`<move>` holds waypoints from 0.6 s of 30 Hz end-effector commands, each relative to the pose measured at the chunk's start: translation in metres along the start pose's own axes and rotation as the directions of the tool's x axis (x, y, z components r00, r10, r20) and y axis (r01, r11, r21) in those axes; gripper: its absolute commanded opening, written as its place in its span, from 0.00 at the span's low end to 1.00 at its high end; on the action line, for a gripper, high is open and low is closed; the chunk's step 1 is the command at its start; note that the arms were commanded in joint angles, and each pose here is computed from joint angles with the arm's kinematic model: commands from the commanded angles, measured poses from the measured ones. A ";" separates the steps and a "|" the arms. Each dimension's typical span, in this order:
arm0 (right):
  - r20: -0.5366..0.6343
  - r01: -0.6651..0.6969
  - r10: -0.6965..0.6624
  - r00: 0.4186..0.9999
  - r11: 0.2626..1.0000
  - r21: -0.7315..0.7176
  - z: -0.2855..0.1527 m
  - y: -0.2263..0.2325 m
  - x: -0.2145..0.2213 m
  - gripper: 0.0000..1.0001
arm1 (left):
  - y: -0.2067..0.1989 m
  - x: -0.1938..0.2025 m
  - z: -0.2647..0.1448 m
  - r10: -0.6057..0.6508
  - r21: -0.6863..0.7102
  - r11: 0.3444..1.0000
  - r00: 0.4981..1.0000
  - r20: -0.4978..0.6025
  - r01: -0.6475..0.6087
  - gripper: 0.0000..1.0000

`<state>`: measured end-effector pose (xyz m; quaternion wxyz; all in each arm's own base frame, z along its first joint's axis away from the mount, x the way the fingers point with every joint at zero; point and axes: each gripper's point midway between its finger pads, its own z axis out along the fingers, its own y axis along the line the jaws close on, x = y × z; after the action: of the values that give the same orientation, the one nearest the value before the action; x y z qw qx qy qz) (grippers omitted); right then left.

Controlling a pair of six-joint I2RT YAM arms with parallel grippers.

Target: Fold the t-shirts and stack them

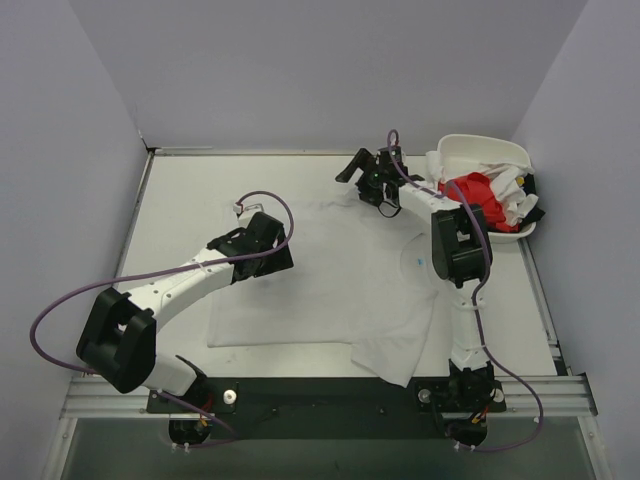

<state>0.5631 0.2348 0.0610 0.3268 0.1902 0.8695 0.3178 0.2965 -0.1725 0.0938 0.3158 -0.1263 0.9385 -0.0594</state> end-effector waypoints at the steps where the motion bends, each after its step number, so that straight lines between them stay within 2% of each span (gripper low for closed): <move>1: 0.104 0.066 -0.057 0.993 0.994 -0.084 -0.023 0.043 -0.035 1.00 | -0.004 -0.008 0.002 -0.015 0.009 1.000 1.000 0.022 0.015 0.97; 7: 0.091 0.069 -0.058 0.994 0.990 -0.122 -0.003 0.053 -0.040 1.00 | -0.004 -0.007 0.004 -0.015 0.007 1.000 1.000 0.018 0.015 0.97; 10: 0.061 0.038 -0.029 0.998 0.986 -0.162 0.024 0.056 -0.036 1.00 | -0.004 -0.007 0.005 -0.014 0.002 1.000 1.000 0.019 0.014 0.98; 11: 0.082 0.045 -0.030 0.996 0.979 -0.199 0.026 0.072 -0.048 1.00 | -0.003 -0.007 0.006 -0.012 0.000 1.000 1.000 0.017 0.012 0.97; 13: 0.034 -0.004 0.012 0.999 0.979 -0.205 0.051 0.065 -0.036 1.00 | -0.003 -0.007 0.007 -0.014 -0.004 1.000 1.000 0.014 0.014 0.98; 14: 0.056 -0.009 0.023 0.998 0.969 -0.247 0.051 0.082 -0.048 1.00 | -0.003 -0.007 0.007 -0.014 -0.004 1.000 1.000 0.014 0.014 0.98; 18: 0.066 -0.061 0.086 0.994 0.949 -0.309 0.071 0.083 -0.045 1.00 | 0.000 -0.005 0.010 -0.011 -0.013 1.000 1.000 0.007 0.012 0.98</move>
<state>0.6517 0.2803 0.0985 0.3891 0.1690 0.8094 0.4061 0.2972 -0.1703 0.0854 0.3070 -0.1277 0.9418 -0.0502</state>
